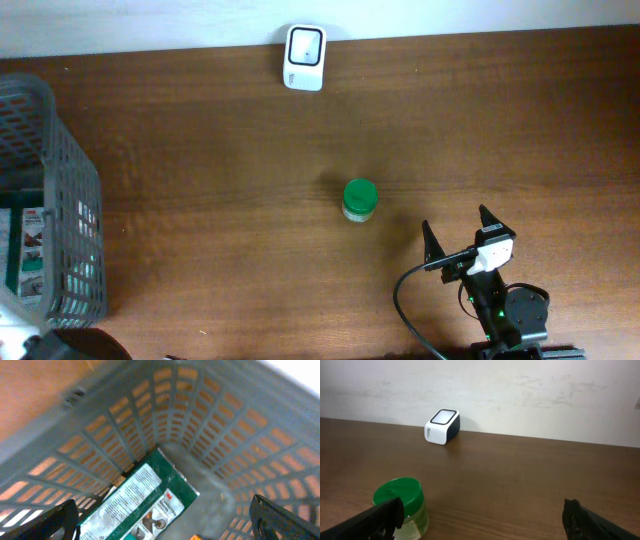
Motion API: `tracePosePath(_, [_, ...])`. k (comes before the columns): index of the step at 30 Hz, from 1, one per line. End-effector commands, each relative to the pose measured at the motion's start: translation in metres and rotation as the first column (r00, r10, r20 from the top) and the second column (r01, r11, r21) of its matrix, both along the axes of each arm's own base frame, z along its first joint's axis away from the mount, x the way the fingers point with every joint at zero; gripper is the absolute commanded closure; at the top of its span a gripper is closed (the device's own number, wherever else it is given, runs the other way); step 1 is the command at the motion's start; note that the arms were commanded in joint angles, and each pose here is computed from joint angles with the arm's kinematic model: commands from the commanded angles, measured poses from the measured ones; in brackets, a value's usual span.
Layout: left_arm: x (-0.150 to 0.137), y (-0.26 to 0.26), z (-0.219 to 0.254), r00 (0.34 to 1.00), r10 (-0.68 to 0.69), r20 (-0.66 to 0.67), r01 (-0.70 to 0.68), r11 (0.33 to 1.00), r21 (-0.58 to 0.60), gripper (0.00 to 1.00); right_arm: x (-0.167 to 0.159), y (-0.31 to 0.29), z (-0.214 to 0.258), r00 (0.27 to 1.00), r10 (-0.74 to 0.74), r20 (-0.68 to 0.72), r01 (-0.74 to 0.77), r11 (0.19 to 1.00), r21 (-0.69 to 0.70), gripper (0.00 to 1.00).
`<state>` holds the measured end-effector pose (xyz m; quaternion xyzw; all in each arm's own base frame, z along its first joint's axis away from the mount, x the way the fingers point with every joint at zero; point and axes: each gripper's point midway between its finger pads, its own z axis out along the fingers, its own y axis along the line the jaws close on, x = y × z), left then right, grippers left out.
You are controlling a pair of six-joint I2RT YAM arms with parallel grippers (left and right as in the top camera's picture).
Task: Scan the item barcode
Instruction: 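Reach the left gripper into the basket and grasp the green glove pack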
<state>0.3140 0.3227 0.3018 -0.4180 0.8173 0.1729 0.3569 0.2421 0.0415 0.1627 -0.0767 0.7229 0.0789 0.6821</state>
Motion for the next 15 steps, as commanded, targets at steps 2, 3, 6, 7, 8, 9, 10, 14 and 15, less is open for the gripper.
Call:
tracePosePath(2, [0.005,0.001,-0.046,0.984,-0.117,-0.134,0.113,0.993,-0.037,0.01,0.000,0.000,-0.003,1.000,0.005,-0.004,-0.005,1.000,0.001,0.02])
tracePosePath(3, [0.003,0.002,-0.053,0.978,-0.129,-0.161,0.125,0.992,-0.036,0.01,0.000,0.000,-0.003,1.000,0.005,-0.004,-0.005,1.000,0.001,0.02])
tracePosePath(6, [-0.004,0.004,-0.073,0.967,-0.151,-0.205,0.145,0.988,-0.046,0.01,0.000,0.000,-0.003,1.000,0.005,-0.004,-0.005,1.000,0.001,0.02])
tracePosePath(7, [-0.005,0.005,-0.084,0.951,-0.192,-0.243,0.188,0.981,-0.037,0.01,0.000,0.000,-0.003,1.000,0.005,-0.004,-0.005,1.000,0.001,0.02])
tracePosePath(8, [-0.004,0.005,-0.094,0.934,-0.229,-0.273,0.231,0.973,-0.025,0.01,0.000,0.000,-0.003,1.000,0.005,-0.004,-0.005,1.000,0.001,0.02])
tracePosePath(9, [-0.003,0.007,-0.102,0.918,-0.261,-0.299,0.271,0.963,-0.009,0.01,0.000,0.000,-0.003,1.000,0.005,-0.004,-0.005,1.000,0.001,0.02])
tracePosePath(10, [-0.002,0.007,-0.106,0.903,-0.285,-0.321,0.302,0.953,0.002,0.01,0.000,0.000,-0.003,1.000,0.005,-0.004,-0.005,1.000,0.001,0.02])
tracePosePath(14, [-0.008,0.012,-0.150,0.747,-0.440,-0.498,0.516,0.857,0.017,0.01,0.000,0.000,-0.003,1.000,0.005,-0.004,-0.005,1.000,0.001,0.02])
tracePosePath(15, [-0.013,0.017,-0.156,0.746,-0.436,-0.503,0.507,0.862,0.005,0.01,0.000,0.000,-0.003,1.000,0.005,-0.004,-0.005,1.000,0.001,0.02])
